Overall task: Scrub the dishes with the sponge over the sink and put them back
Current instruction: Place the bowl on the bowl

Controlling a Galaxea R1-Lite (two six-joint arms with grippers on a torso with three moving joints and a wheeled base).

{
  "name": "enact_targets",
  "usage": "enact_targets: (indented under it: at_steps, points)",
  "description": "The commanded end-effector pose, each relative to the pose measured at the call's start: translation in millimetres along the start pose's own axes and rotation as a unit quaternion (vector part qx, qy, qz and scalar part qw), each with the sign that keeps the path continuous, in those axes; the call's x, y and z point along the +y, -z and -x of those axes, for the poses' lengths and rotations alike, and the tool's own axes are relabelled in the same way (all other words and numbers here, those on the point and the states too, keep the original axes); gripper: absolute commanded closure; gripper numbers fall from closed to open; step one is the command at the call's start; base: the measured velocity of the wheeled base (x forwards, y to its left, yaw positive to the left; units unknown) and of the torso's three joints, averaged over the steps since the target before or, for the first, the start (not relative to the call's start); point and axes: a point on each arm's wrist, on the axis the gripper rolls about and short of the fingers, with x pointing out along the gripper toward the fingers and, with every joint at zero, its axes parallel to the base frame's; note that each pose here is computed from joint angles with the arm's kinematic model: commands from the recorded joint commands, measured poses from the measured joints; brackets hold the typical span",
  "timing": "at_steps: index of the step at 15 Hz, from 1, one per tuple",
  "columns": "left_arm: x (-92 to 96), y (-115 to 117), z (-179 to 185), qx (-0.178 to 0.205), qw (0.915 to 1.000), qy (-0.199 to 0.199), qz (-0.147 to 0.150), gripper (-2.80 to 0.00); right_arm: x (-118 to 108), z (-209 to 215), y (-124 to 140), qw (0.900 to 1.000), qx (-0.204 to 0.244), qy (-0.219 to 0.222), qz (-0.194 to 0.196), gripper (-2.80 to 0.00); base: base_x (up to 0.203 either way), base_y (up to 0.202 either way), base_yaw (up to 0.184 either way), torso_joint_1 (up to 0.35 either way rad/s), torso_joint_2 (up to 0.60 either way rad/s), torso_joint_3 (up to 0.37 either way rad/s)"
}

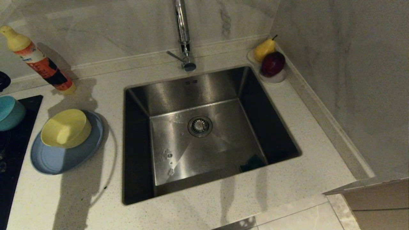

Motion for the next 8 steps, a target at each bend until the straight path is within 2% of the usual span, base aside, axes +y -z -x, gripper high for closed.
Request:
enact_targets:
  at_steps: [1, 4, 8]
  points:
    - [2.3, -3, -25, 0.007, 0.9999, -0.014, -0.007, 0.0, 0, 0, 0, 1.0, 0.0, 0.0, 0.0, 0.0, 0.0, 0.0, 0.0, 0.0, 0.0, 0.0]
    - [3.7, -14, -44, -0.01, 0.9998, -0.019, -0.006, 0.0, 0, 0, 0, 1.0, 0.0, 0.0, 0.0, 0.0, 0.0, 0.0, 0.0, 0.0, 0.0, 0.0]
    - [22.2, -22, -84, -0.01, 0.9987, -0.051, 0.003, 0.0, 0, 0, 0, 1.0, 0.0, 0.0, 0.0, 0.0, 0.0, 0.0, 0.0, 0.0, 0.0, 0.0]
